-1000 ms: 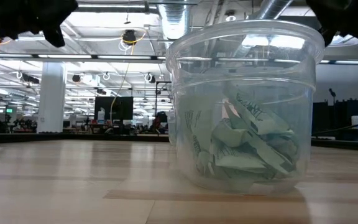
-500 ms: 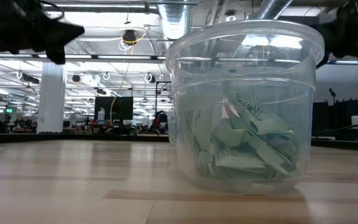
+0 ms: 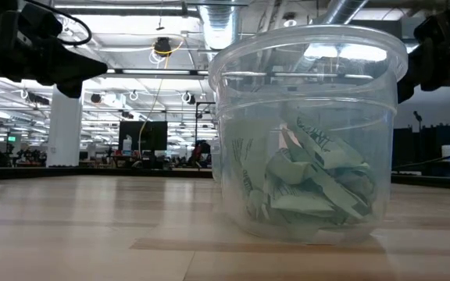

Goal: Pick and place Stevia / Truvia into bins
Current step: Return to Home Position

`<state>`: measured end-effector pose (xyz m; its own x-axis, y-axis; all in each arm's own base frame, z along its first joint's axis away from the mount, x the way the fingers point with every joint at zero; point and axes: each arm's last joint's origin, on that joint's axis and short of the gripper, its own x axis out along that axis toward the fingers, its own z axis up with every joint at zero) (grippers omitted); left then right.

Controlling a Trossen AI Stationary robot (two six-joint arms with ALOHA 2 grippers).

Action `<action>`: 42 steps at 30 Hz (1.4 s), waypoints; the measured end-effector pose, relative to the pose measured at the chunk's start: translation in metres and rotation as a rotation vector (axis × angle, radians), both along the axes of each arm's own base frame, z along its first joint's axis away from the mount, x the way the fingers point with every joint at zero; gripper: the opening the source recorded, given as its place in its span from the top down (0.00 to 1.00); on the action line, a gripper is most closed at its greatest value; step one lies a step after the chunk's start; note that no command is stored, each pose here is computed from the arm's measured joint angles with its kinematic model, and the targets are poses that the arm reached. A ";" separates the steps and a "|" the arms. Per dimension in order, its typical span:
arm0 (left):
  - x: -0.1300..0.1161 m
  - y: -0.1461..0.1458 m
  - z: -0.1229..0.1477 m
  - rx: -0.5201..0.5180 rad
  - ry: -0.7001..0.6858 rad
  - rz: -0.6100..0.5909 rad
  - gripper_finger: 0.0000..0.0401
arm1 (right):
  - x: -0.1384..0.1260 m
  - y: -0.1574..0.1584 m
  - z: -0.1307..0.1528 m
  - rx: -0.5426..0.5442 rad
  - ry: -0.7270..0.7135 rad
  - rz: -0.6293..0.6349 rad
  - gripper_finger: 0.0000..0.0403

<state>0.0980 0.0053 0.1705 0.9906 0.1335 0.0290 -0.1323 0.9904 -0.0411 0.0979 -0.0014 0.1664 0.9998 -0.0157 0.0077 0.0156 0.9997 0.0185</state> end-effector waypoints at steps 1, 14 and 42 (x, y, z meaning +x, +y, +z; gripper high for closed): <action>0.000 0.000 0.000 -0.002 -0.001 0.000 1.00 | 0.000 0.000 0.000 0.000 0.000 0.000 1.00; 0.000 0.000 0.000 -0.005 0.001 0.000 1.00 | 0.000 0.000 0.000 0.000 0.003 0.000 1.00; 0.000 0.000 0.000 -0.004 0.002 0.000 1.00 | 0.000 0.000 0.000 0.000 0.004 0.001 1.00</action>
